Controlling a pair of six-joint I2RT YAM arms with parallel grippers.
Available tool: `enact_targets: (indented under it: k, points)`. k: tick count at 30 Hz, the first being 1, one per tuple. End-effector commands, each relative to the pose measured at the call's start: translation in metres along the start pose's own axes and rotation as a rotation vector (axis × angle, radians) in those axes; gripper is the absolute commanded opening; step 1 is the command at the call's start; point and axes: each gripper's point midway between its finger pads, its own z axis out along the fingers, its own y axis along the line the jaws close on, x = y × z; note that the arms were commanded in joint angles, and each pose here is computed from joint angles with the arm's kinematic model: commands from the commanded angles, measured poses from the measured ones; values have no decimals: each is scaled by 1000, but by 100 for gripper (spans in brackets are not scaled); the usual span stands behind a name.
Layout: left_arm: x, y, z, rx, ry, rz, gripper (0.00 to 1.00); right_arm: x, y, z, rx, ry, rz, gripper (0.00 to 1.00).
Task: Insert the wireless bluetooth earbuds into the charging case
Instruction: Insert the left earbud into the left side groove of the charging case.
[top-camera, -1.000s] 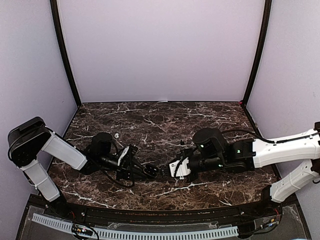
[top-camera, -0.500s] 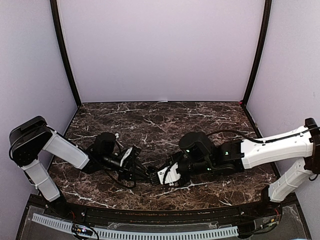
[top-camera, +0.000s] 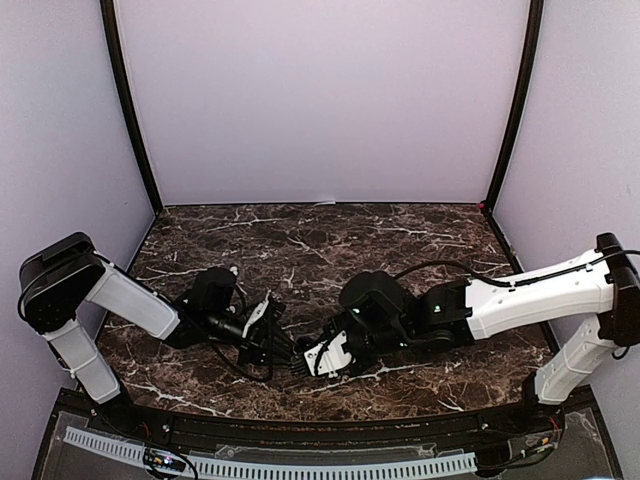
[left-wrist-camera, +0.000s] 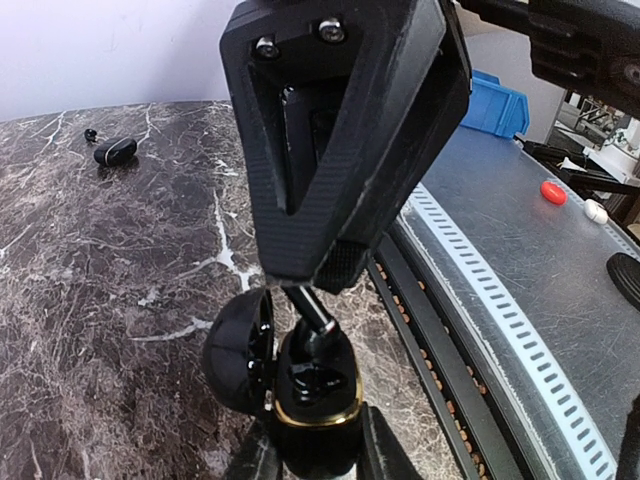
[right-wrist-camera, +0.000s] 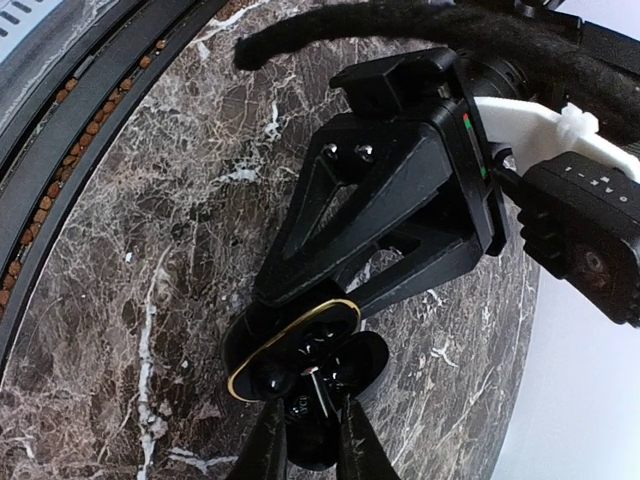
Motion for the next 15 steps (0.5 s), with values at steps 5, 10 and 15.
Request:
enact_targets:
  k: [5,10,15]
  points:
    - [-5,1,3,-4,10,32,0,-9,-10,5,26,26,-22,0]
    - [-4,3,4,-9,20,22,0,-9,-12,7,29,39,-27,0]
    - [-4,3,5,-7,20,20,0,-7,-8,16,13,66,-37,0]
